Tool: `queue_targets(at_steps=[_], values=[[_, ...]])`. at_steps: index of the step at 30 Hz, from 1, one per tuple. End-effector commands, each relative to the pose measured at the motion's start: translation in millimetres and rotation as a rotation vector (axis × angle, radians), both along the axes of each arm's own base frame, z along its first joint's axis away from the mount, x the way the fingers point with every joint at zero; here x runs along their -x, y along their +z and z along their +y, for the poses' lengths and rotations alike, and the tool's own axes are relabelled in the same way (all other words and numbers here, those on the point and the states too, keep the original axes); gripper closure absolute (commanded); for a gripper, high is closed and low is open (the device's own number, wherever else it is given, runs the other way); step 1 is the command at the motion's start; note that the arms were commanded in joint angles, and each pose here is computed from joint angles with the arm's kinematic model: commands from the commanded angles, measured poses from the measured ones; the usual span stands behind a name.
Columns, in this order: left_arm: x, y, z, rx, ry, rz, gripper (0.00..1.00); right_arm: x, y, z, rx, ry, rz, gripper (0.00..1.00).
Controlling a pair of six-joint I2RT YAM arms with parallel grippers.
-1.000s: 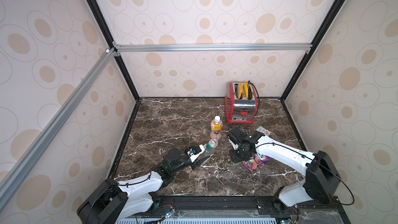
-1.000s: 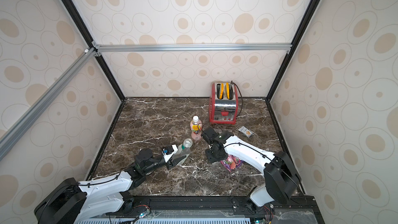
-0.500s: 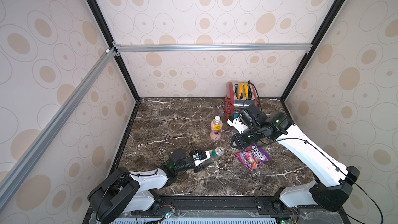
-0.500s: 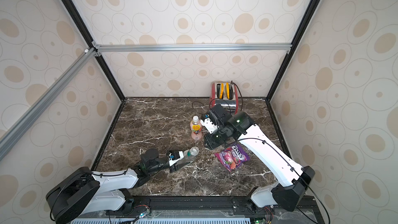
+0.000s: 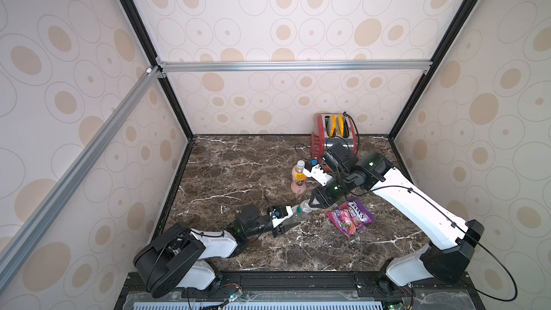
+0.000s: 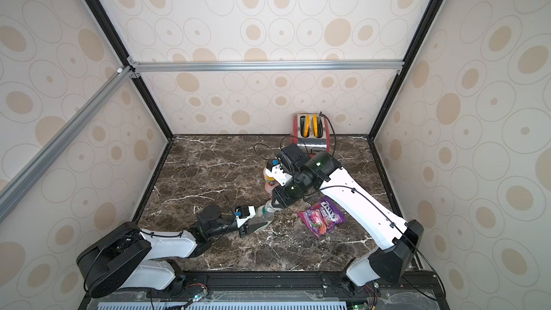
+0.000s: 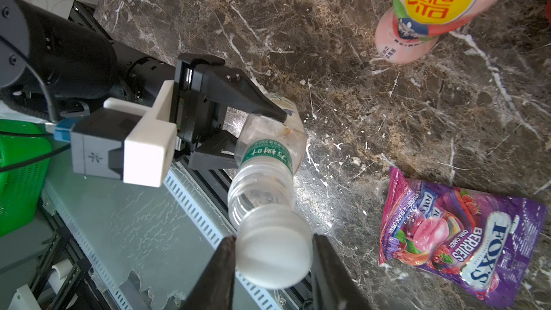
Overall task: Screw on the bottle caps
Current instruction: Screw the bottle cap onto the plastic bottle.
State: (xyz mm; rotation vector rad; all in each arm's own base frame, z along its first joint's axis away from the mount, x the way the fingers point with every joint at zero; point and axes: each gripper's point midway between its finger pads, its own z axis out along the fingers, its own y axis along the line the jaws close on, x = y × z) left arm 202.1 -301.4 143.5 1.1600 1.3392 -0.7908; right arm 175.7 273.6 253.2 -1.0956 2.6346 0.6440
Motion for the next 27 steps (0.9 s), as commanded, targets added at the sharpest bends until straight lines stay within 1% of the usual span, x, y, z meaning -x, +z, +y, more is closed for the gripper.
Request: queue_targets(at_steps=[1, 5, 12, 27], values=[[-1, 30, -10, 0.091, -0.029, -0.033, 0.46, 2, -6, 2, 0.011, 0.02, 0.014, 0.65], [0, 30, -11, 0.09, -0.037, -0.031, 0.46, -1, -10, 3, 0.017, 0.015, 0.006, 0.65], [1, 27, -14, 0.079, -0.054, -0.015, 0.46, 1, -8, 13, -0.018, 0.027, 0.023, 0.65], [3, 27, -15, 0.05, -0.068, -0.006, 0.47, 1, -18, 10, 0.043, 0.053, 0.015, 0.65]])
